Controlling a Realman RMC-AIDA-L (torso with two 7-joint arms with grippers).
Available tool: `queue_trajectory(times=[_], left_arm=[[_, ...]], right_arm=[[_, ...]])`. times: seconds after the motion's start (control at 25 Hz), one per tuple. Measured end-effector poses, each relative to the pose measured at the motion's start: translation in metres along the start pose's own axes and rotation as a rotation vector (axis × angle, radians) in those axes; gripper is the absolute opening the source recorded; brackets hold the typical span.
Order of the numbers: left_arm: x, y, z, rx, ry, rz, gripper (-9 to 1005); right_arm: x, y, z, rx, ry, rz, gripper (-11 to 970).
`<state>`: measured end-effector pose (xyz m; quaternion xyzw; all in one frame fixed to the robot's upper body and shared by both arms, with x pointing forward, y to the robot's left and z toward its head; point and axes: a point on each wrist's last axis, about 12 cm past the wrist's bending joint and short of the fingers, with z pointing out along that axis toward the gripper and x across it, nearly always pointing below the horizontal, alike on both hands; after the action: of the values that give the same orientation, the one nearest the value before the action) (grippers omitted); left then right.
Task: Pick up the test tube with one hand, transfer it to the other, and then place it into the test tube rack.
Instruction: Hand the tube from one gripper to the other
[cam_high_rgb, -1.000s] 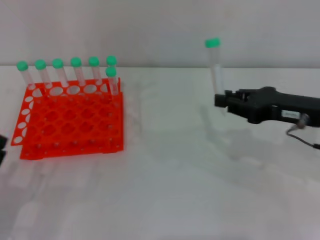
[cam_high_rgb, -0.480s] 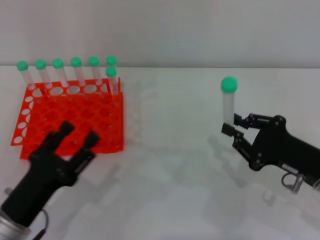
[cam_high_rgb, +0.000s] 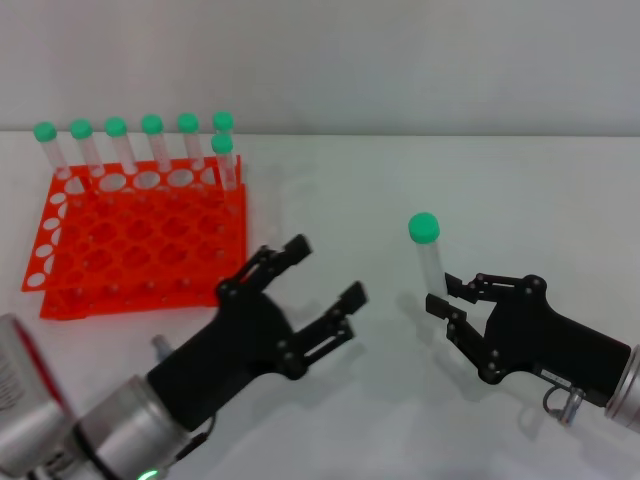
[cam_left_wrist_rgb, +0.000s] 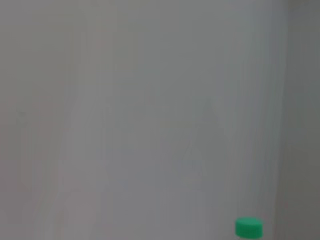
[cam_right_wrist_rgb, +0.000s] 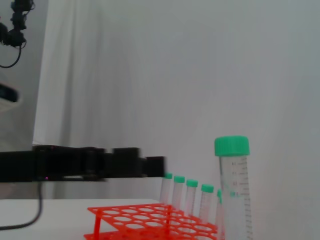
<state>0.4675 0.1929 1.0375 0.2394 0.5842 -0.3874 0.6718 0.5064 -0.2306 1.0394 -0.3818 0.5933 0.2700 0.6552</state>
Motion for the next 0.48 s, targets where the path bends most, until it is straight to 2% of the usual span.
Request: queue_trajectory(times=[0.28,0.48], left_arm=[[0.002,-0.007,0.034,0.055,0.054,0.003,791],[0.004,-0.008,0.044,0.056,0.072,-0.015,786]], right_arm=[[0.002,0.006,0.001,-0.034,0.012,0.001,268],[0.004,0.011,0.007,-0.079,0.034,-0.028,277]])
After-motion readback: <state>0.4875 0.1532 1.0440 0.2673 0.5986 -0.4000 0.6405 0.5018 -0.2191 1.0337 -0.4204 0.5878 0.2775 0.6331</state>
